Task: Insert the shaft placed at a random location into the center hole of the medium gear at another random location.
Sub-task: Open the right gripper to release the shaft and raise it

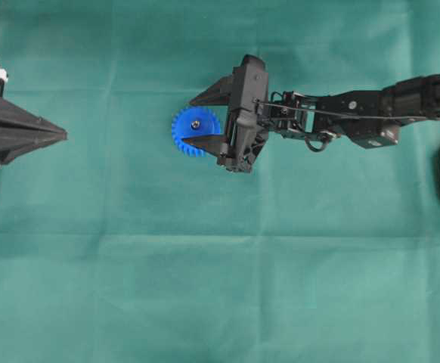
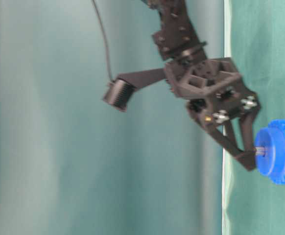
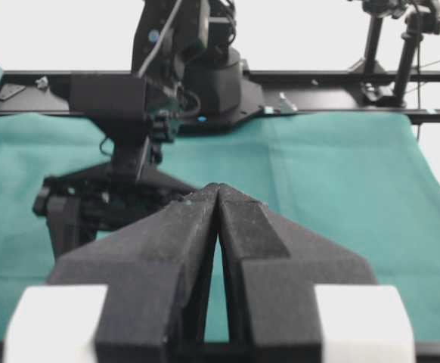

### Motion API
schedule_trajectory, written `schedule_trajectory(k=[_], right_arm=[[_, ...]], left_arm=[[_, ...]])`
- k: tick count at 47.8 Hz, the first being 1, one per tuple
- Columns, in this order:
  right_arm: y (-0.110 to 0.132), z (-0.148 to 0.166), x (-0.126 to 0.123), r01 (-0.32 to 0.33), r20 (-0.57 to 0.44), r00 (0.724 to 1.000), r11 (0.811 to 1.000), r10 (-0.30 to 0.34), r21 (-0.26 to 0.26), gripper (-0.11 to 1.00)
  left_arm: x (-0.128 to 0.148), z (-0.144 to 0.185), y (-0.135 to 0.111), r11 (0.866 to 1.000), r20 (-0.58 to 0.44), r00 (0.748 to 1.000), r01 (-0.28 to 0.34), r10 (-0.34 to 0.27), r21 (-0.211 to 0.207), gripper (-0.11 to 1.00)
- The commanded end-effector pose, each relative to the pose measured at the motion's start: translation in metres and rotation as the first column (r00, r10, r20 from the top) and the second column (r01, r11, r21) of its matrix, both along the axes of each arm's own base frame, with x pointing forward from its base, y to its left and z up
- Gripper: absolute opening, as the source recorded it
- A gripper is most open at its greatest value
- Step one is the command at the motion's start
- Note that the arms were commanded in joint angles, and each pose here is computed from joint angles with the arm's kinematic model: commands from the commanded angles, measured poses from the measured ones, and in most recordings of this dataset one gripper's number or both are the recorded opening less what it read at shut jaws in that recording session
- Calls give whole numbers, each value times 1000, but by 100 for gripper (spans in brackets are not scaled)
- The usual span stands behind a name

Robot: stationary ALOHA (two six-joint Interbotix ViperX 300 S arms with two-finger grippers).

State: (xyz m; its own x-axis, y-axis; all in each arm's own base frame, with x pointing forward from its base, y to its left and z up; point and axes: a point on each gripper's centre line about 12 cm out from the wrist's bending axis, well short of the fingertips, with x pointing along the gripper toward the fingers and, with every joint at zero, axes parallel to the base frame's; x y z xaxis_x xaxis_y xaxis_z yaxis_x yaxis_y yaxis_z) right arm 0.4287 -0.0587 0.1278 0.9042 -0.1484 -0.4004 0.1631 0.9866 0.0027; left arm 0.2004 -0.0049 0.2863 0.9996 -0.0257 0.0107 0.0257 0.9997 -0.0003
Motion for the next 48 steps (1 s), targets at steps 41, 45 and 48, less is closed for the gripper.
schedule_trajectory(k=[41, 45, 48], right_arm=[[9, 82, -47, -6, 116, 993, 1000, 6, -3, 87], [10, 85, -61, -4, 122, 993, 1000, 4, -1, 87], [12, 88, -76, -1, 128, 992, 1000, 1, 0, 87]], left_arm=[[2, 6, 0, 1000, 14, 1000, 2, -2, 3, 0], [2, 6, -1, 1000, 17, 1000, 4, -4, 4, 0], [2, 6, 0, 1000, 17, 1000, 2, -2, 4, 0]])
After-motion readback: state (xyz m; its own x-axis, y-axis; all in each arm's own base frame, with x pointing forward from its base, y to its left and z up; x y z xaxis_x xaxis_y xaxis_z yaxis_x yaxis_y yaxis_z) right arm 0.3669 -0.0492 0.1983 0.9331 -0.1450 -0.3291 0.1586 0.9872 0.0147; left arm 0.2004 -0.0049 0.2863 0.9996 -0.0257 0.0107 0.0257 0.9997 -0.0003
